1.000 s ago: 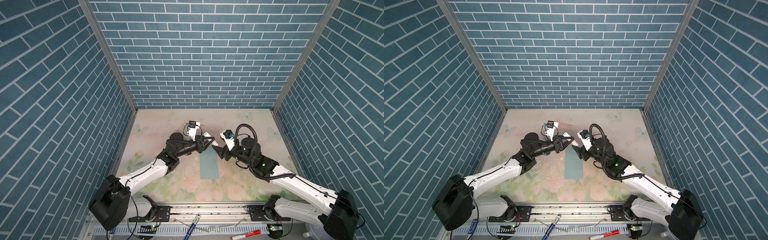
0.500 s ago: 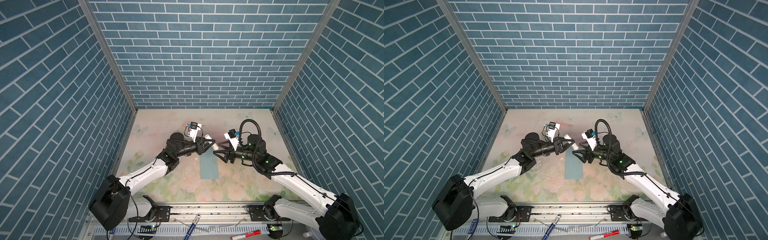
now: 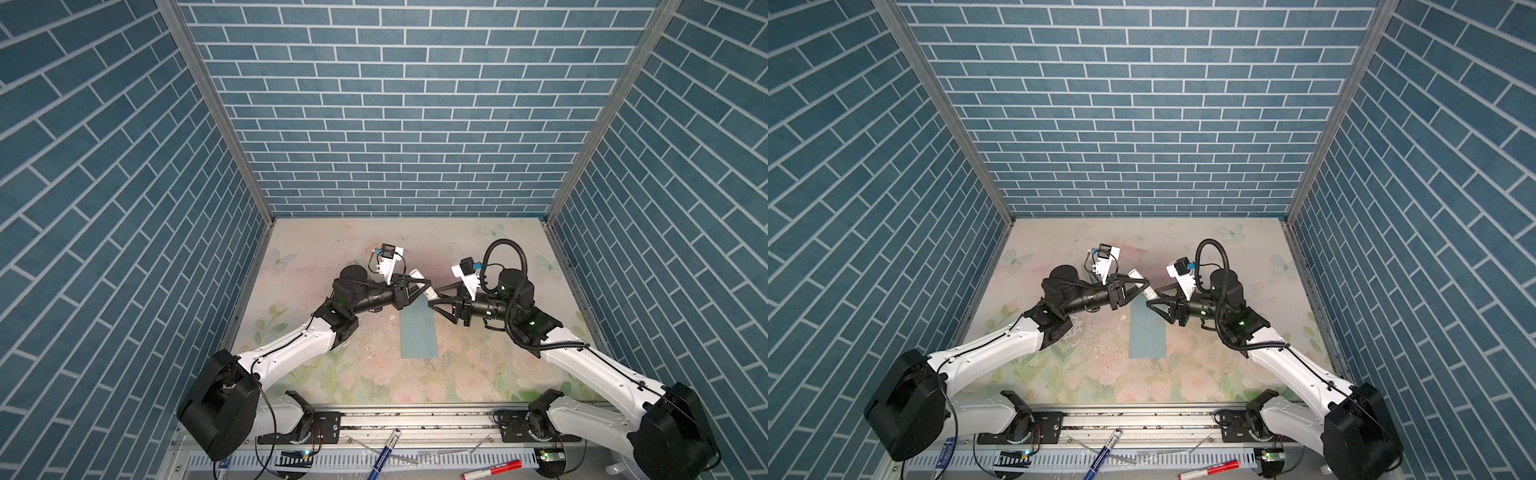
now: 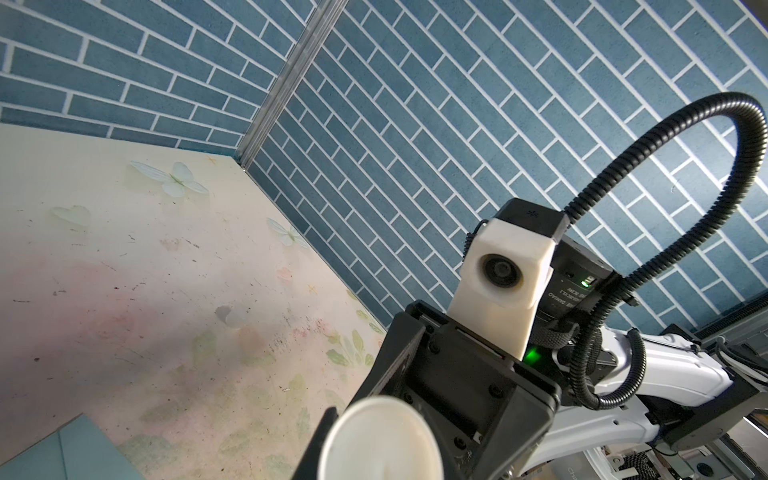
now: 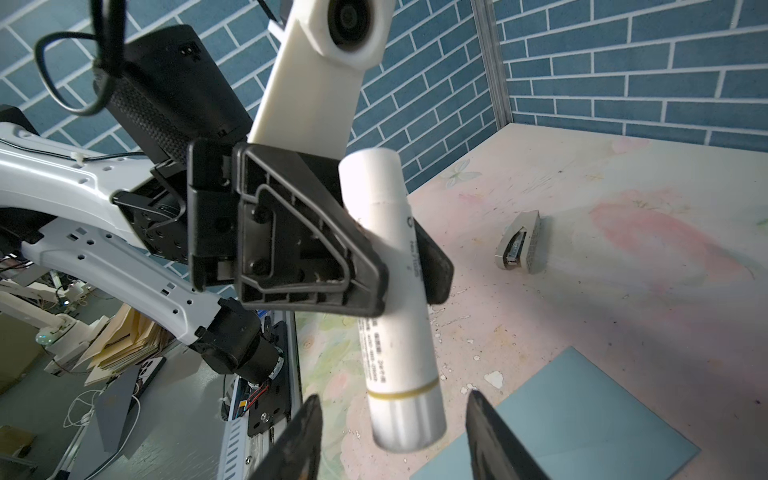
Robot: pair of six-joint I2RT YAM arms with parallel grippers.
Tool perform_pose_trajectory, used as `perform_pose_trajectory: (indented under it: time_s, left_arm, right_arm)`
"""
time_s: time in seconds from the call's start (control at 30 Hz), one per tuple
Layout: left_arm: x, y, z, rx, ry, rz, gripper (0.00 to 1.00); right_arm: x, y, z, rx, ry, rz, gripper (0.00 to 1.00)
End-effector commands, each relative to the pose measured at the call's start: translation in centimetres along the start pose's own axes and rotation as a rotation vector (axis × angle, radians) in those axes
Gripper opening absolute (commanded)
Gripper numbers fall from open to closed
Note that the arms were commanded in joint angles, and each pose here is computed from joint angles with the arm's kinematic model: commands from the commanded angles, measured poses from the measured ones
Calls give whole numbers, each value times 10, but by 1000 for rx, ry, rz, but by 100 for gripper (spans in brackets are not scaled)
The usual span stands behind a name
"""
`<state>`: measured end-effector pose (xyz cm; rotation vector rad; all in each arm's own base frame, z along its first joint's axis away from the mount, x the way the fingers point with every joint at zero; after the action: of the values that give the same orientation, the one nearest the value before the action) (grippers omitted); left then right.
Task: Place the letter into the envelope and seal it
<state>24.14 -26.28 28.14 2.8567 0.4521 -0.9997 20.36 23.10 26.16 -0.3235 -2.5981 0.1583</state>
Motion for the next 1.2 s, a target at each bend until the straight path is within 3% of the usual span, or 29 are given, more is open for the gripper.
perform_pose_trajectory:
  time_s: [0.0,0.63,0.77,0.93,1.17]
  left_arm:
    - [-6,-1,-5,-19,26,38,0]
    - [-2,0,-1,-14,15,30,0]
    - [1,0,0,-12,11,12,0]
    - [5,1,2,-3,9,-16,0]
    - [7,2,3,2,3,-28,0]
  right_arm:
    - [0,3,-1,-3,9,-40,51]
    - [-6,9,-9,-36,60,-32,11]
    - [-14,7,-14,-75,67,62,0]
    - [-24,3,-17,-91,44,246,0]
    - [-21,7,-19,-52,-94,486,0]
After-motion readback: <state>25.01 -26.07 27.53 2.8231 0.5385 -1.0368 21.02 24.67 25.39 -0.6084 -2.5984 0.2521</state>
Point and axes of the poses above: each gripper's point midway between its finger pads, its own y axis out along the fingers, its own x axis along the line the jaws close on, z = x × y, the point moved 6 cm from there along -y, back along the fingers, and after that the axes turned 4 degrees about y, right-handed, at the moved point
